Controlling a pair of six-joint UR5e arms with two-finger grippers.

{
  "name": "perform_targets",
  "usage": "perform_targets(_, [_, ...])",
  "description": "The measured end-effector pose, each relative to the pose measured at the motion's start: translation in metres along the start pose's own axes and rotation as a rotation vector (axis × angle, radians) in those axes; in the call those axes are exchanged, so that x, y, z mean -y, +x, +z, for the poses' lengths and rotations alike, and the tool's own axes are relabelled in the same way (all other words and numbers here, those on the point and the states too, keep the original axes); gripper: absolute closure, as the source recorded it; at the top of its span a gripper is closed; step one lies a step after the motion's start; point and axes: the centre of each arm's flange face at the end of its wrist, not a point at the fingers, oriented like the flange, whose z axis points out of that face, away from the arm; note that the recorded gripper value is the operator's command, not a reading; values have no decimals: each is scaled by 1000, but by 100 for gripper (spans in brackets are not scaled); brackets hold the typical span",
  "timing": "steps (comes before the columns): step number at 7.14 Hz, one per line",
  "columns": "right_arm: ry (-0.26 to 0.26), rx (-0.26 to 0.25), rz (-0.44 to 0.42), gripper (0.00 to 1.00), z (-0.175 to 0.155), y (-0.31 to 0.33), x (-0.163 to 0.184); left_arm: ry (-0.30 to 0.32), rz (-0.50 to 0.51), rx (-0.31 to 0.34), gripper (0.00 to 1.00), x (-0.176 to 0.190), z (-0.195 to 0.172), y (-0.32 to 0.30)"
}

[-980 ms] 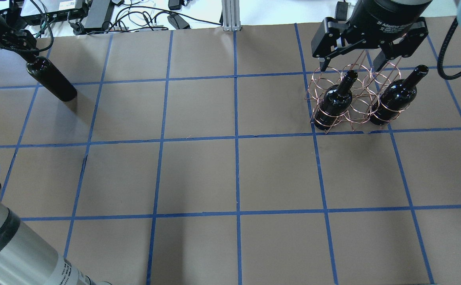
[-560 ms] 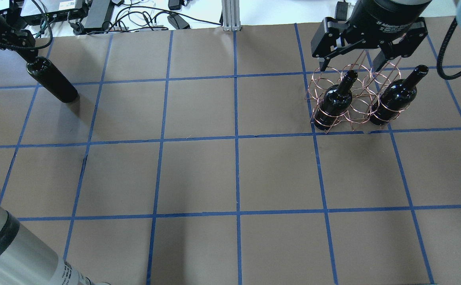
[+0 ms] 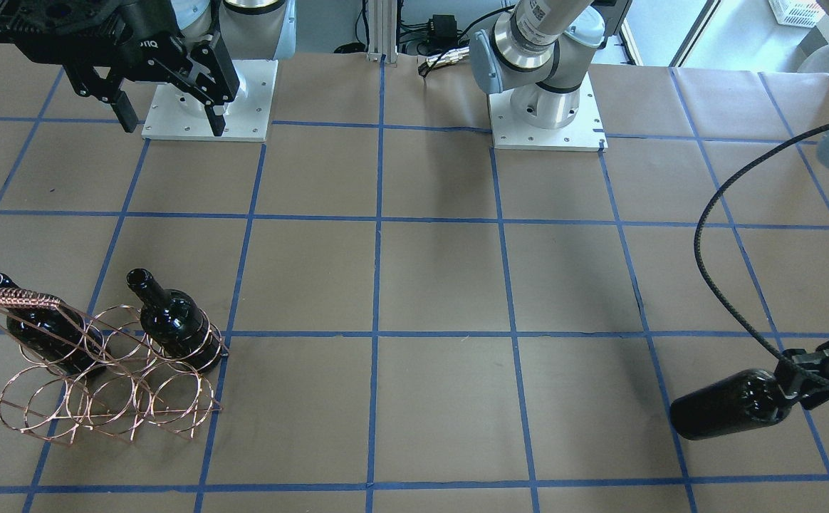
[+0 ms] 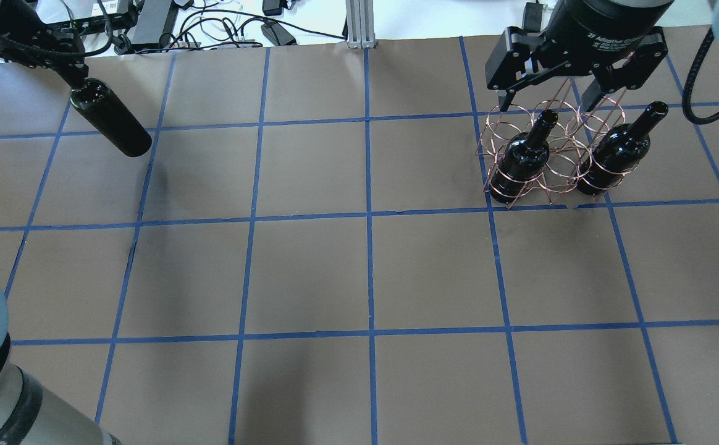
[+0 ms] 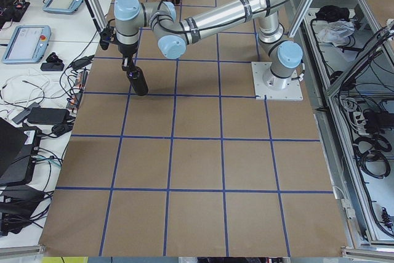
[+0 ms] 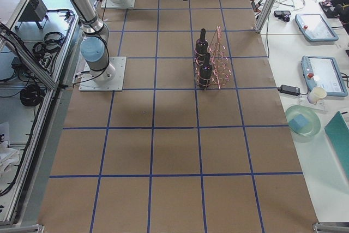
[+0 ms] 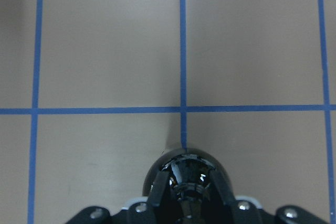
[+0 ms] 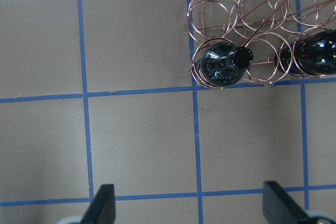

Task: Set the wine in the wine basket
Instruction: 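Lift the bottle by its neck with the left gripper, then carry the bottle toward the table center and set it upright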

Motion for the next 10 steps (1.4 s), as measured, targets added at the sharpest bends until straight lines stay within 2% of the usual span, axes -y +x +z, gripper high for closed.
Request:
perform_targets(3, [0,1,-3,0,0,0,0,-3,-109,-13,100,-17,-13,90])
perform_targets(6, [-1,0,-3,0,1,0,0,-18,-165,18,100,-47,-9,176])
perform_targets(7, [-1,0,-3,0,1,0,1,-22,-172,21,100,-57,-9,203])
perform_targets(10, [-1,0,-4,0,1,0,1,-43,-100,29,100,-94,-5,286])
